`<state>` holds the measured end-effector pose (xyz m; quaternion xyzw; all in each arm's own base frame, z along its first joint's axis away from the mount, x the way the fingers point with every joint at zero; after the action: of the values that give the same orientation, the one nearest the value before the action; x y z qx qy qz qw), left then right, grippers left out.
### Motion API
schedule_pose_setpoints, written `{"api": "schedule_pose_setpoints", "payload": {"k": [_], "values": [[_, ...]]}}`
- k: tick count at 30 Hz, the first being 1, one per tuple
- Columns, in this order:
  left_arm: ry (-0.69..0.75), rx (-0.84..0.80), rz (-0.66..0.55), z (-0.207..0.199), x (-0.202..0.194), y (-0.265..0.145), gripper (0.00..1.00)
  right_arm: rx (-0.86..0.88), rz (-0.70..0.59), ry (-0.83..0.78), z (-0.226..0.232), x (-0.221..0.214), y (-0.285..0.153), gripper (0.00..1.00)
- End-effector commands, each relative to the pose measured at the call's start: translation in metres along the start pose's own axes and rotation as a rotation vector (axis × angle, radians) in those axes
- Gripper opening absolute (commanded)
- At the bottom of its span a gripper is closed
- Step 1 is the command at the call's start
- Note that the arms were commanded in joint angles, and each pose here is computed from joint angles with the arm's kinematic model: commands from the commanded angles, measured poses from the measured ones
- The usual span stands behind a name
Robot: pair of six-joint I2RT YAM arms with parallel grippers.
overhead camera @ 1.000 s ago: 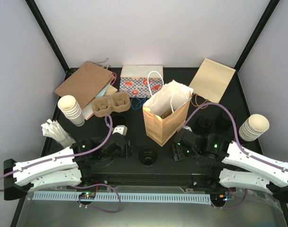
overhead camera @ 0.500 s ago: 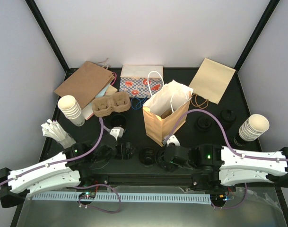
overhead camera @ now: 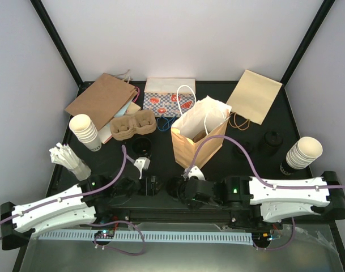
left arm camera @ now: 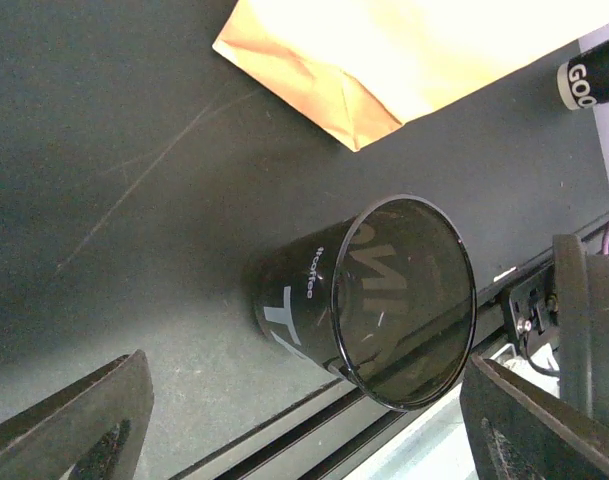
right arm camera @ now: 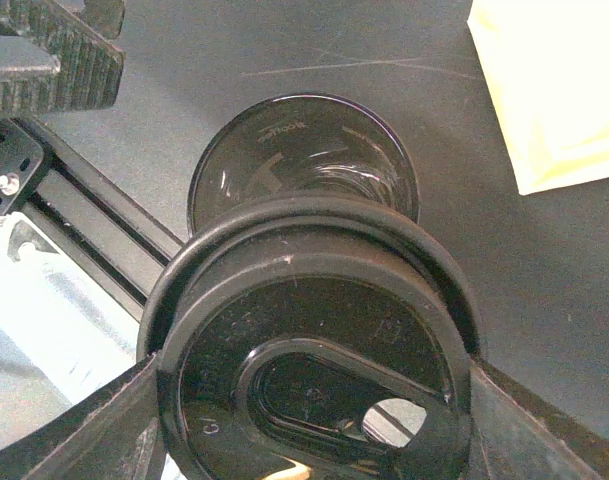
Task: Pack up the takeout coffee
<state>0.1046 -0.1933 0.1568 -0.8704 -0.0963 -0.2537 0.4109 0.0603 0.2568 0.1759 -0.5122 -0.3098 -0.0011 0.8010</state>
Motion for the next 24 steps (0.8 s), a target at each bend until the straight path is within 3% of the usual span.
{"api": "schedule_pose_setpoints", "payload": {"k": [1,8,24], "values": [[-0.014,-0.073,-0.013,-0.012,0.004,0.002,0.82,0.005,-0.062,-0.009,0.012,0.015,-0.001,0.68],[-0.049,-0.083,-0.008,-0.01,0.002,0.008,0.7,-0.059,-0.09,-0.035,0.013,0.024,0.005,0.67],[-0.107,-0.135,0.002,-0.008,0.003,0.013,0.61,-0.12,-0.077,-0.113,0.029,0.034,0.031,0.67]]}}
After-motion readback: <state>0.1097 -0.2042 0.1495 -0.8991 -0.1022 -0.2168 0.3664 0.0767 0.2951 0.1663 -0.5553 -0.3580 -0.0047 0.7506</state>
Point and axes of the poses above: each gripper's point midway between its finger pads, its own y axis out along the fingers, its own z axis along the line the jaws close on, x = y × z, the point moved 3 cm from there along -y, back along the fingers, and after that the axes turned 8 degrees about y, right-handed, at the moved point
